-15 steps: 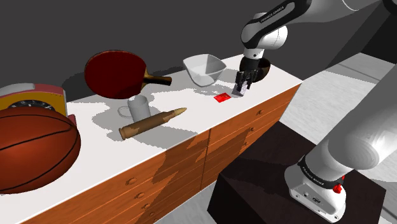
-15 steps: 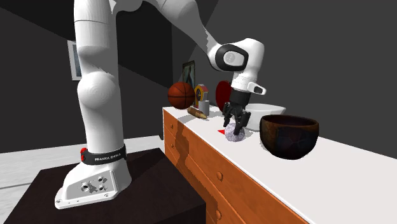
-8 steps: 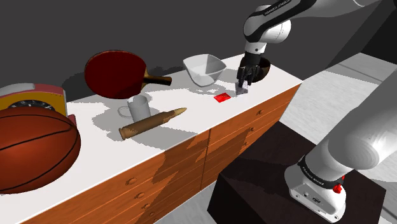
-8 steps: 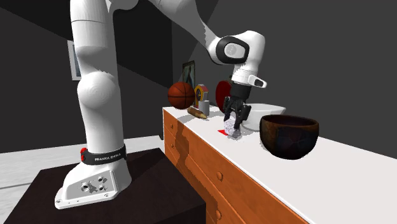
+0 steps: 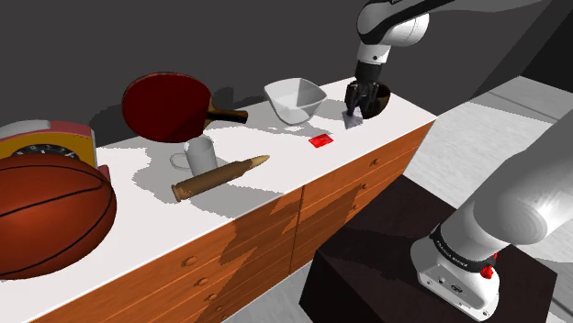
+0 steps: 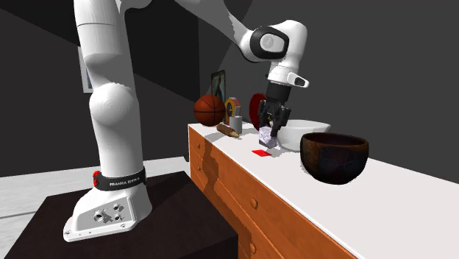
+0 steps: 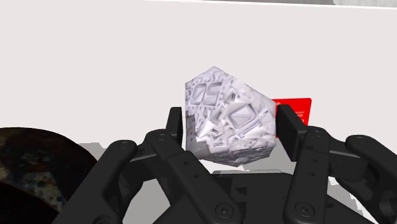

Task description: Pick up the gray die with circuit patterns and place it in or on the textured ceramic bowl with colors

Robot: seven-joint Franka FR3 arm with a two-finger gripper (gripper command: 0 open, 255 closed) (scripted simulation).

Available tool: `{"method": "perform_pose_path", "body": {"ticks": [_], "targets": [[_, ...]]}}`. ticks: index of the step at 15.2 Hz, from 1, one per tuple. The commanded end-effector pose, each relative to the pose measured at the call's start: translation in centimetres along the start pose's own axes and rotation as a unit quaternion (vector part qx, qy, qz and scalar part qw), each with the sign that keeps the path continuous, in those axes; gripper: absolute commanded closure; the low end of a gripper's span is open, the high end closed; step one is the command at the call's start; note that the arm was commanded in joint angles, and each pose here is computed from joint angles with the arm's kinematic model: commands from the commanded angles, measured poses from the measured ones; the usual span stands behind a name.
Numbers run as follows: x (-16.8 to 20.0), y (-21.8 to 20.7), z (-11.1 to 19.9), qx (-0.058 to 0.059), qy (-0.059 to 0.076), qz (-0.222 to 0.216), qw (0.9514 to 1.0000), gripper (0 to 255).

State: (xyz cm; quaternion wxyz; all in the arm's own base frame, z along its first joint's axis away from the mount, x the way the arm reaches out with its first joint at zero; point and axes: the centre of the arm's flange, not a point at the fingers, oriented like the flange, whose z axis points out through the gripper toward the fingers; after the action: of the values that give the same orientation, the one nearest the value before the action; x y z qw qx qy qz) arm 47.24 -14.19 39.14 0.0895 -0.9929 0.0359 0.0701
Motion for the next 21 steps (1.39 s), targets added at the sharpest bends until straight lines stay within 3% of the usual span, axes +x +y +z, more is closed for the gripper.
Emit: {"method": "perform_pose_path", "body": {"ticks": [1, 21], "targets": [[-0.2, -0.2, -1.0, 0.0, 0.0, 0.0, 1.0, 255], [-1.7, -2.0, -11.3, 0.0, 0.0, 0.0, 1.0, 255]]}}
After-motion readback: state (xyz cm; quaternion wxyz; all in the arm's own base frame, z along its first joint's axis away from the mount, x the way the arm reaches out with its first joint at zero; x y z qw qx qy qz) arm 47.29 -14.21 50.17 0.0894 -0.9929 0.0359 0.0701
